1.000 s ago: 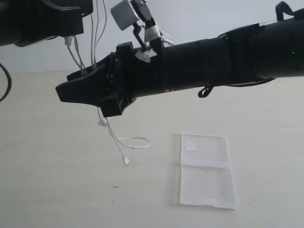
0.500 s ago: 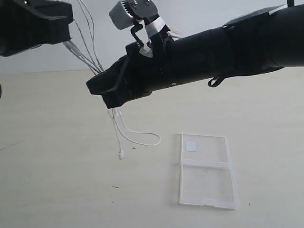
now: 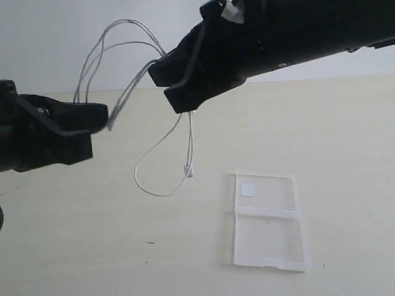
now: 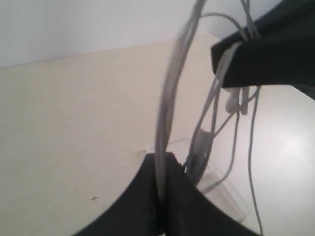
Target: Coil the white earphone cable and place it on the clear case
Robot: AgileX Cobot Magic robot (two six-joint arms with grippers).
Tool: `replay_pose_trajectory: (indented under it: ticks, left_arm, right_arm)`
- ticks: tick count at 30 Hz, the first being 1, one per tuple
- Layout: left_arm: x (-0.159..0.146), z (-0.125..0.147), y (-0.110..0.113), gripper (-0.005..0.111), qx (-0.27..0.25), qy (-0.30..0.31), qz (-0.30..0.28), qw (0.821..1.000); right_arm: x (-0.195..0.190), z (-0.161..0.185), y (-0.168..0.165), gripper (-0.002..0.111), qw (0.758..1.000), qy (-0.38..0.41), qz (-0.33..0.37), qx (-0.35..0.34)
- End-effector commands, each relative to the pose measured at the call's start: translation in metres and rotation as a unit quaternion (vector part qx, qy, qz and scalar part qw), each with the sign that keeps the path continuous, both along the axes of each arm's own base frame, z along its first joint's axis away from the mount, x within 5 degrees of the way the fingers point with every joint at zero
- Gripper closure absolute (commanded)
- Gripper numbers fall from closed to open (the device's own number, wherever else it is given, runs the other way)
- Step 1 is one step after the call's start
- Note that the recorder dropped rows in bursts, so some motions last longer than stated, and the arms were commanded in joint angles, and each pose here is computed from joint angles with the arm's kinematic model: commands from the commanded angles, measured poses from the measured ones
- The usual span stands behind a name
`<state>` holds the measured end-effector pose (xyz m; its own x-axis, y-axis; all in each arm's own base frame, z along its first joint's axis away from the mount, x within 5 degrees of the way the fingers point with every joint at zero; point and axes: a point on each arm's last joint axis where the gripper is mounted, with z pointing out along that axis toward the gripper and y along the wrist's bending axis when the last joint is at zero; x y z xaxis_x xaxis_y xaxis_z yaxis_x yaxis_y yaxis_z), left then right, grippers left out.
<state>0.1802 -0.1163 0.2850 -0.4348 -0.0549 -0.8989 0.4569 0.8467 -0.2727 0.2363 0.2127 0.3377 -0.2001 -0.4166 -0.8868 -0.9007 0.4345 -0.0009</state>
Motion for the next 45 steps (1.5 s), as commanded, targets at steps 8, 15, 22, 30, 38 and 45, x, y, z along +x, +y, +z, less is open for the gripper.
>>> replay_pose_trajectory:
  ticks: [8, 15, 22, 30, 38, 45]
  left_arm:
    - [0.017, -0.048, -0.018, 0.107, 0.070, 0.067, -0.053, 0.994]
    - [0.016, -0.041, -0.034, 0.097, 0.031, 0.065, -0.119, 0.990]
    - [0.017, -0.010, -0.039, 0.038, -0.004, 0.021, -0.141, 0.990]
    - [-0.004, 0.034, -0.016, 0.036, -0.022, -0.067, -0.095, 0.993]
    - [-0.015, 0.021, 0.041, 0.106, 0.049, -0.067, 0.135, 0.987]
    - [-0.024, -0.001, 0.044, 0.107, 0.049, -0.036, 0.125, 0.990]
  right_arm:
    - [-0.005, 0.028, -0.015, 0.108, 0.997, -0.047, -0.043, 0.036]
    - [0.004, 0.009, -0.009, 0.108, 0.999, -0.011, -0.044, 0.007]
    - [0.018, -0.017, -0.003, 0.108, 0.998, 0.021, -0.054, -0.035]
    - [0.047, -0.043, -0.004, 0.108, 0.987, -0.004, -0.141, -0.076]
    - [0.043, -0.038, -0.029, 0.108, 0.948, 0.098, -0.294, -0.073]
    - [0.033, -0.049, -0.062, 0.108, 0.875, 0.147, -0.411, -0.209]
